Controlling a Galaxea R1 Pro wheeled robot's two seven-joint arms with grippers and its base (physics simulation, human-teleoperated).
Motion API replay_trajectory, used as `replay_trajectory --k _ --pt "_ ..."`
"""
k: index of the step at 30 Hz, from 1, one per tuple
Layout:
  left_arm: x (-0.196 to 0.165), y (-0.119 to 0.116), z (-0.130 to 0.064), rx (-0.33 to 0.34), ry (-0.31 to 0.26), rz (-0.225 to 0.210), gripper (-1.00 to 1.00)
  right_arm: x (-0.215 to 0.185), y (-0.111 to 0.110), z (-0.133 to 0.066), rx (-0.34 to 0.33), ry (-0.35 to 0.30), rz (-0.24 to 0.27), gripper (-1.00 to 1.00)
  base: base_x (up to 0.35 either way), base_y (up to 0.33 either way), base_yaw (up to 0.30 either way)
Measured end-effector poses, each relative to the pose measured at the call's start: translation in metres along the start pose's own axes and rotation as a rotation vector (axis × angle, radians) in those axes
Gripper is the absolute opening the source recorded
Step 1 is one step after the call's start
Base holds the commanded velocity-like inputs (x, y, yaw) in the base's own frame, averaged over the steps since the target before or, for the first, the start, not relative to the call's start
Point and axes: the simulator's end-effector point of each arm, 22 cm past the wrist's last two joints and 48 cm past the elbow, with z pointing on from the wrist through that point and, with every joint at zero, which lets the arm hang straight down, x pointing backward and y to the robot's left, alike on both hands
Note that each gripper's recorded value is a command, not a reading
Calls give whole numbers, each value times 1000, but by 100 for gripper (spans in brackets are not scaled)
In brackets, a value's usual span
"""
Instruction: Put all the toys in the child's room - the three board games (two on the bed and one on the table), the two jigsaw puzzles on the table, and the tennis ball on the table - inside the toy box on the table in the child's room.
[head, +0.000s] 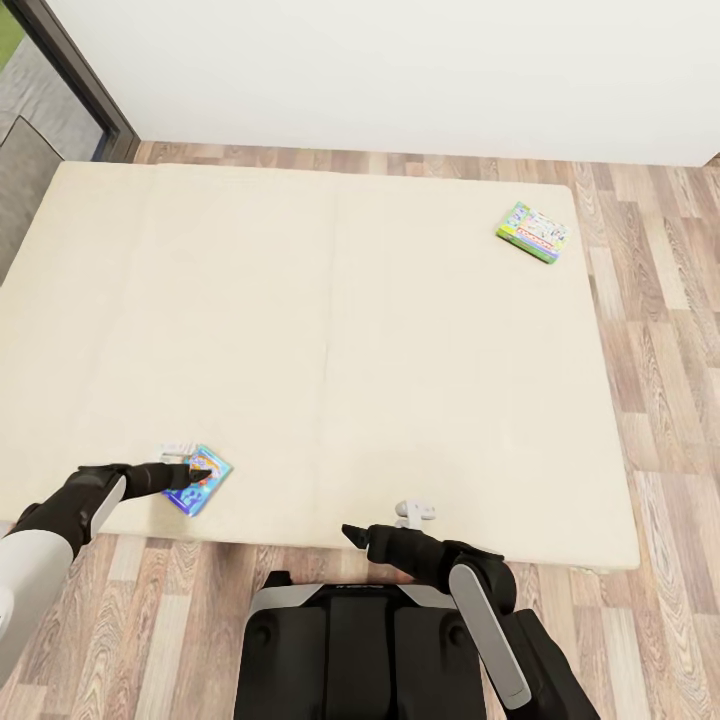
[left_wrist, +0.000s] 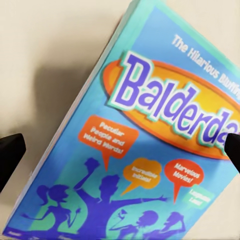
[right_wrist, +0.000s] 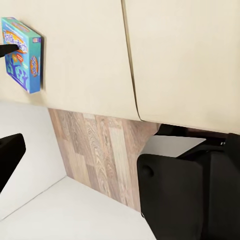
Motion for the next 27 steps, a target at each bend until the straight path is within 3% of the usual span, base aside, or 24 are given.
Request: replay_trajectory --k 27 --pt "12 -12 0 52 47 -4 100 0 1 0 -1 0 1 100 0 0 0"
